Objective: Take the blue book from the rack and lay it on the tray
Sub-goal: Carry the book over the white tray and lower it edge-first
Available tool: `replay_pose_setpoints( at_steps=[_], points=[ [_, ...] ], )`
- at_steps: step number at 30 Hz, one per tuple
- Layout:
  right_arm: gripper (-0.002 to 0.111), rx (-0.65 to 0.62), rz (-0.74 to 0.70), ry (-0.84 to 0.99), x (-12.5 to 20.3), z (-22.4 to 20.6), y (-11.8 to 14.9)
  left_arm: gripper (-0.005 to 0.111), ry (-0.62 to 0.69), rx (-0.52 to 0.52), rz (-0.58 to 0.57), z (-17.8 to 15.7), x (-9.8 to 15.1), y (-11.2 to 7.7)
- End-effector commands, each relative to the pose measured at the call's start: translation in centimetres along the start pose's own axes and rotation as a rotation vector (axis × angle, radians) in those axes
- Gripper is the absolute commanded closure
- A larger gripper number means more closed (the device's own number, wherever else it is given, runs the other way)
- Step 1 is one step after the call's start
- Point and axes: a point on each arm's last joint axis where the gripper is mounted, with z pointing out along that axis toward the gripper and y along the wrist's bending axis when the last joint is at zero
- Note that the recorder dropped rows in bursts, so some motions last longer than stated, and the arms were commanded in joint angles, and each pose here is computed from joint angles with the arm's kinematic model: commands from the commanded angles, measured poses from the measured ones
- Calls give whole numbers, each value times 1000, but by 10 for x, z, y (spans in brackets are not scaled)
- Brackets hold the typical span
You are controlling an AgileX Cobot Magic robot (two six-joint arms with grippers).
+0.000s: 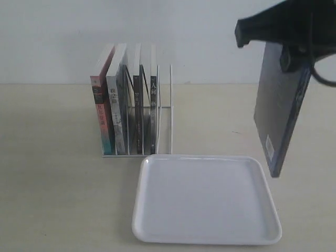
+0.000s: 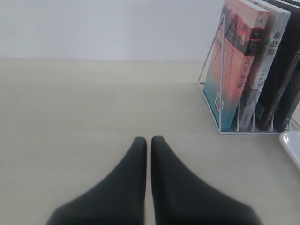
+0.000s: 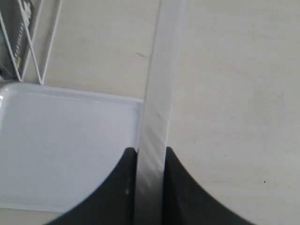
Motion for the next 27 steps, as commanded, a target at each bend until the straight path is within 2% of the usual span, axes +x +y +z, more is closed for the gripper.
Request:
replay_pose_setpoints(
  at_steps=[1,4,7,15,27],
  points=[
    [108,19,-71,35,1,26,24,103,-9,0,-4,0,-1,0],
    [108,22,-190,88,9,46,55,103,-9,0,-4,0,-1,0],
    [108,46,-223,92,11,54,65,103,-9,0,-4,0,-1,0],
    [108,93,-246,70,9,59,65,103,-9,0,-4,0,-1,0],
    [108,83,-253,81,10,60,65,103,-9,0,-4,0,-1,0]
  ],
)
